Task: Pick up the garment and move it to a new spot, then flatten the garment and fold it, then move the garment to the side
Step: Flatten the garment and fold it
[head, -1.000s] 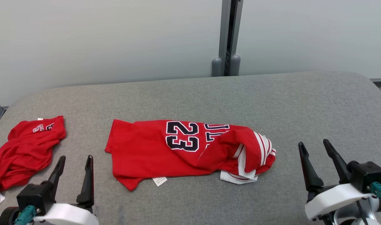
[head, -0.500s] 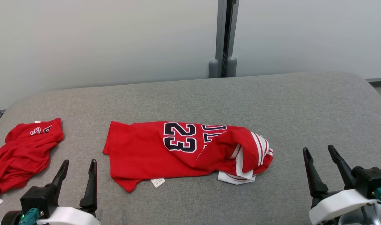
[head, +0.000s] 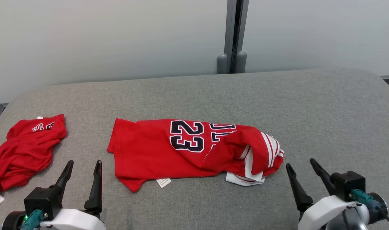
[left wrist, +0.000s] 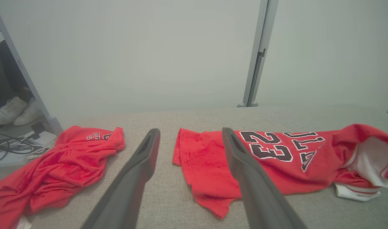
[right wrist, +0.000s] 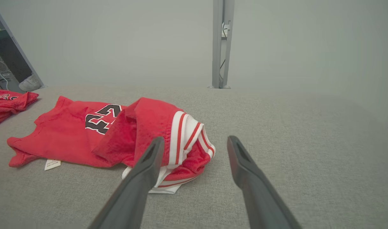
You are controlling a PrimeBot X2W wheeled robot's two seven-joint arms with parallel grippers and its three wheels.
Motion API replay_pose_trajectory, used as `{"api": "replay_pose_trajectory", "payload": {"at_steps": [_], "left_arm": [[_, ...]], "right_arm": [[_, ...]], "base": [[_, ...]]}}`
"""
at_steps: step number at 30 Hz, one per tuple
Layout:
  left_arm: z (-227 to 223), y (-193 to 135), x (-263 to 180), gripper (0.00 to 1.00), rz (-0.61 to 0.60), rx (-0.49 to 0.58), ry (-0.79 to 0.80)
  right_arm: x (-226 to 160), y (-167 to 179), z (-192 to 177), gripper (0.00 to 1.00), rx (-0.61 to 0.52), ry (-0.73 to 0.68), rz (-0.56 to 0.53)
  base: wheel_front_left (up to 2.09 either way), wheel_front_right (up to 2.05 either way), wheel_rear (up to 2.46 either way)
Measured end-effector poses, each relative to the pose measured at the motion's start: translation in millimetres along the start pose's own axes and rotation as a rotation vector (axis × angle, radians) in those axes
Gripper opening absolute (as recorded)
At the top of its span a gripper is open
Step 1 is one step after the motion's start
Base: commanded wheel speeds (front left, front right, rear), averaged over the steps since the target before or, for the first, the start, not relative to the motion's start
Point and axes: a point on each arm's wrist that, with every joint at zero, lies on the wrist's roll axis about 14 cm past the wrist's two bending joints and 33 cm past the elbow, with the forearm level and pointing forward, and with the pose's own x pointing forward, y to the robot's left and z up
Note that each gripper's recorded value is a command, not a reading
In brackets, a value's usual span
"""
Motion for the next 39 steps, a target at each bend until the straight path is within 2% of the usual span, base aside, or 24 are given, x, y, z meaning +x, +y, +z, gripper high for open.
{"api": "replay_pose_trajectory", "payload": {"at_steps": [5,15,16,17,18,19,27,33,39], "left_arm": [[-3,-1,10,1.00,-0.002,-0.002,0.006],[-18,5,21,1.00,0.016,-0.006,0.032],[-19,7,22,1.00,0.020,-0.005,0.034],[-20,8,22,1.00,0.024,-0.004,0.037],[-21,9,23,1.00,0.027,-0.004,0.037],[-22,9,23,1.00,0.027,-0.004,0.037],[-24,6,27,1.00,0.018,-0.021,0.034],[-22,2,30,1.00,0.007,-0.024,0.019],[-19,0,34,1.00,-0.002,-0.020,0.009]], "right_arm": [[20,22,-28,1.00,-0.014,0.103,0.077],[53,38,-56,1.00,-0.039,0.193,0.155],[55,40,-59,0.80,-0.036,0.203,0.163],[56,42,-62,0.39,-0.031,0.215,0.170],[56,44,-65,0.16,-0.028,0.226,0.178],[56,44,-66,0.00,-0.026,0.231,0.181],[53,44,-54,0.00,-0.014,0.224,0.203],[46,35,-22,0.00,-0.017,0.151,0.201],[37,40,26,0.00,0.087,0.057,0.220]], "base": [[0.00,0.00,0.00],[0.00,0.00,0.00],[0.00,0.00,0.00],[0.00,0.00,0.00],[0.00,0.00,0.00],[0.00,0.00,0.00],[0.00,0.00,0.00],[0.00,0.00,0.00],[0.00,0.00,0.00]]}}
